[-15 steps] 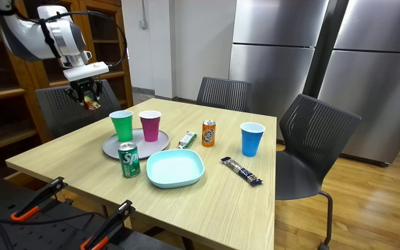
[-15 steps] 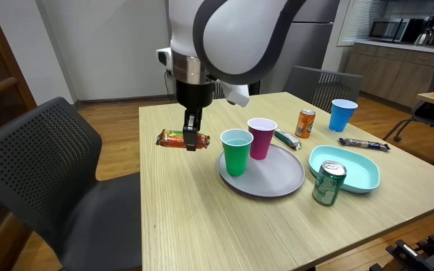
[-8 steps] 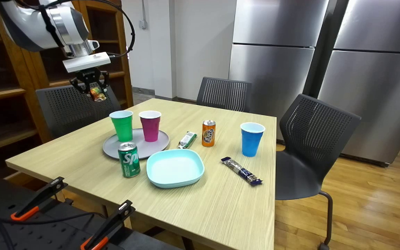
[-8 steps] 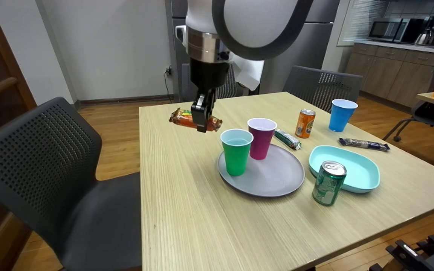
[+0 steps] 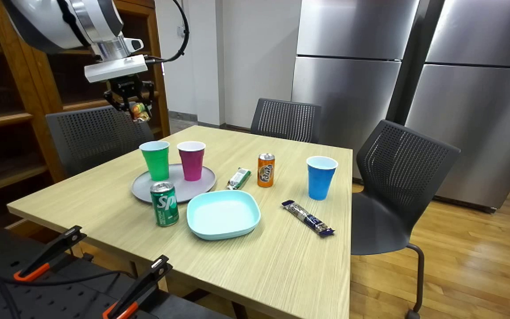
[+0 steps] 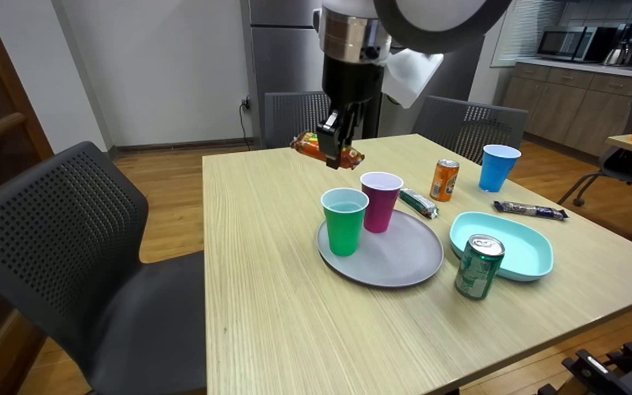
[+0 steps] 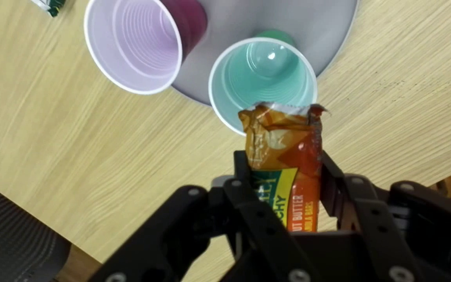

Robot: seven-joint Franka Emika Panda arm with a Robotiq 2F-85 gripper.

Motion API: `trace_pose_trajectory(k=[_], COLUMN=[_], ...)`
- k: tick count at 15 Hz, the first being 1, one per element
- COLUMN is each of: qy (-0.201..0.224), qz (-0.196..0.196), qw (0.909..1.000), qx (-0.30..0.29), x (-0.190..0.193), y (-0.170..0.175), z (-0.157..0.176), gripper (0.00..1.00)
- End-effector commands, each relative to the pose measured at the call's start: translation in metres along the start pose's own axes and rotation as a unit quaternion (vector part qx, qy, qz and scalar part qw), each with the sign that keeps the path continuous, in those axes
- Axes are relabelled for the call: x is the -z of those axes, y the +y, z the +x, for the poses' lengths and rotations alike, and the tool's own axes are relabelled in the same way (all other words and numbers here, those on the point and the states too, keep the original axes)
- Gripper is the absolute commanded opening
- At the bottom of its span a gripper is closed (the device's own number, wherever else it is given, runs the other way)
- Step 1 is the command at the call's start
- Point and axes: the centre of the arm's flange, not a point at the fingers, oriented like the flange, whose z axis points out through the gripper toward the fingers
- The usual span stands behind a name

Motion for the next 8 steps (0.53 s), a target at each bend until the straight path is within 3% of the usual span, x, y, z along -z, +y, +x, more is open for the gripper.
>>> trace_pose_trajectory(k=[1, 8], qy=[-0.003, -0.035], qz=[-0.017, -0.017], qw=[0.9991, 0.9971], qx=[-0.038, -0.065], x=[0.022, 0.02], y=[0.006, 0.049], z=[-0.036, -0.105], gripper=[0.19, 0.19])
